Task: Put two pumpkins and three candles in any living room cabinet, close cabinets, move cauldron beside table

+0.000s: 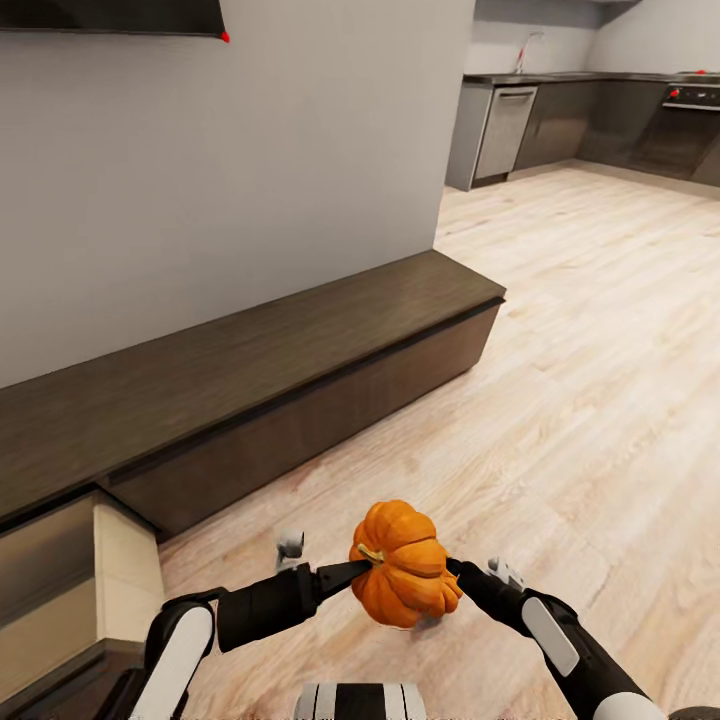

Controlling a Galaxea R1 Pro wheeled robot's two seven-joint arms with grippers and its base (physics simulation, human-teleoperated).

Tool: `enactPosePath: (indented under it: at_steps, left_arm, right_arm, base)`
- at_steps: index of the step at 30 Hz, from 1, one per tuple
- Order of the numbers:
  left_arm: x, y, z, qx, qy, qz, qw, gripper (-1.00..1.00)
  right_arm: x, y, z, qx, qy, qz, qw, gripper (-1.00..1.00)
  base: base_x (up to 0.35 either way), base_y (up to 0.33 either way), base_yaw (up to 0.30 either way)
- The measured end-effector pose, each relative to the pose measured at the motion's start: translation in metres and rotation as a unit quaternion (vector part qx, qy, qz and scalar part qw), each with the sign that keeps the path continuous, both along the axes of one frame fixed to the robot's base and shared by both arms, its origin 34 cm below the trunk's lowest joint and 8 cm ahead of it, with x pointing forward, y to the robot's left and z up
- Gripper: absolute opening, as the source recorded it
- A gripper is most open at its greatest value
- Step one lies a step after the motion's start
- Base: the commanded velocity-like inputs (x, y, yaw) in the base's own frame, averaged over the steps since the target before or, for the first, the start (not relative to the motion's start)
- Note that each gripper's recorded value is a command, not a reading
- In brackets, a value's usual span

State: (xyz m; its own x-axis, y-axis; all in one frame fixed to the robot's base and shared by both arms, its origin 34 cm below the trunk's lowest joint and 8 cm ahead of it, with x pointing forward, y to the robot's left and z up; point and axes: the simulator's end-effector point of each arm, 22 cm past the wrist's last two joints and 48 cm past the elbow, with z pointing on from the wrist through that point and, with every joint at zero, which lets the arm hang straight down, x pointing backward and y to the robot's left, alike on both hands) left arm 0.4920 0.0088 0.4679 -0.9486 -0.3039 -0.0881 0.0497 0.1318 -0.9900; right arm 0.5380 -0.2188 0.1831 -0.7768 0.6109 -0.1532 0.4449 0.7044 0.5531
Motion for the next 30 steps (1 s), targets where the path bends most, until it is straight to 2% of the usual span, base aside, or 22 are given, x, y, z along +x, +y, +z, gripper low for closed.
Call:
enactPosePath:
  at_steps: [8, 18, 24, 30]
  left_arm:
    - [0.033, -0.014, 0.002, 0.001, -0.008, 0.008, 0.9999, -1.00]
    - [0.040, -0.017, -0.014, 0.002, 0.005, 0.013, 0.9999, -1.00]
    - [0.046, -0.021, -0.031, 0.022, 0.021, 0.018, 0.9994, -1.00]
    - [0.050, -0.022, -0.041, 0.026, 0.029, 0.019, 0.9991, -1.00]
  right_arm:
    - [-0.010, -0.001, -0.016, -0.001, 0.016, -0.001, 0.9999, 1.00]
    - [-0.024, -0.001, -0.034, -0.001, 0.036, -0.002, 0.9994, 1.00]
    - [-0.032, -0.001, -0.046, -0.001, 0.048, -0.003, 0.9988, 1.00]
    - [-0.038, -0.005, -0.057, -0.008, 0.053, -0.008, 0.9985, 1.00]
  base:
    - [0.000, 0.000, 0.000]
    - [0.000, 0.000, 0.000]
    - [0.000, 0.000, 0.000]
    - [0.000, 0.000, 0.000]
